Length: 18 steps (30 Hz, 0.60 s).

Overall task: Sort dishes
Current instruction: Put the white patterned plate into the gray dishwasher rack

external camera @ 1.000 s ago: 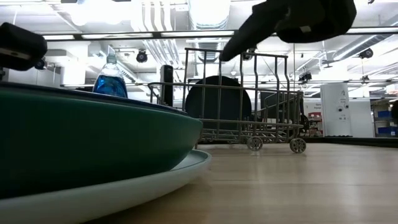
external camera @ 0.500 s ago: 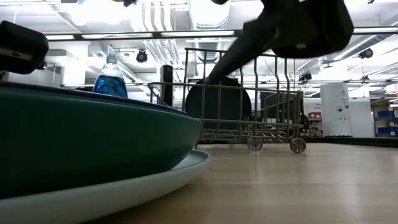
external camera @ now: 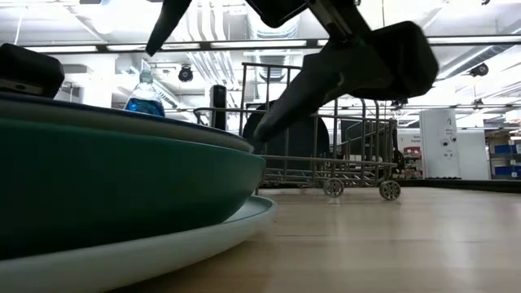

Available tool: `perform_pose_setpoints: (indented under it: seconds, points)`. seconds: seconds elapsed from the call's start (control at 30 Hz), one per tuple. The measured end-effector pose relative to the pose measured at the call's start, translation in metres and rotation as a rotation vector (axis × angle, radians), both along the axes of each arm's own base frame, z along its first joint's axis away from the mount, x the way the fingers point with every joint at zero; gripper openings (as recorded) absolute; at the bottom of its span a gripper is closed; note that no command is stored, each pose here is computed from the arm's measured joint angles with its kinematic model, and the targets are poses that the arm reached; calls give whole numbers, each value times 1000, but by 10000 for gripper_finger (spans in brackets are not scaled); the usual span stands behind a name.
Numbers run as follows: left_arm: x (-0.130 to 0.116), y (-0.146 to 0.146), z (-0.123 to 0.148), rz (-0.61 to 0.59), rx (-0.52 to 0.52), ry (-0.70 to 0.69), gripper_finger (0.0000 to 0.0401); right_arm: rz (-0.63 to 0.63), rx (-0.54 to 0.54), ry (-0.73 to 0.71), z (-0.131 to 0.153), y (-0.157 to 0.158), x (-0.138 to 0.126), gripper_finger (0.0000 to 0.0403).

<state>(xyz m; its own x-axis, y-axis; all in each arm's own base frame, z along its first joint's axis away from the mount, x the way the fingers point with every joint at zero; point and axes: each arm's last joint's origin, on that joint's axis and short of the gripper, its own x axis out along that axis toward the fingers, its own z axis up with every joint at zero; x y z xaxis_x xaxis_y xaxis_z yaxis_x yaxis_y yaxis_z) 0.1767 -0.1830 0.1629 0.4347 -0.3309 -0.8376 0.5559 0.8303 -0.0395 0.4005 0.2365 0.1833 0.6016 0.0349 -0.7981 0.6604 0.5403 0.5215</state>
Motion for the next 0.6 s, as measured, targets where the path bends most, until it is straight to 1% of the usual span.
perform_pose_setpoints:
  seconds: [0.27,0.43,0.6]
  points:
    - [-3,3,-10,11,-43,-30,155,5,-15,-7,0,-7,5,326]
    - [-3,4,-12,15,-47,-29,155,12,-15,-3,0,-10,6,323]
    - [-4,4,-12,16,-46,-26,155,27,-16,26,4,-13,3,329]
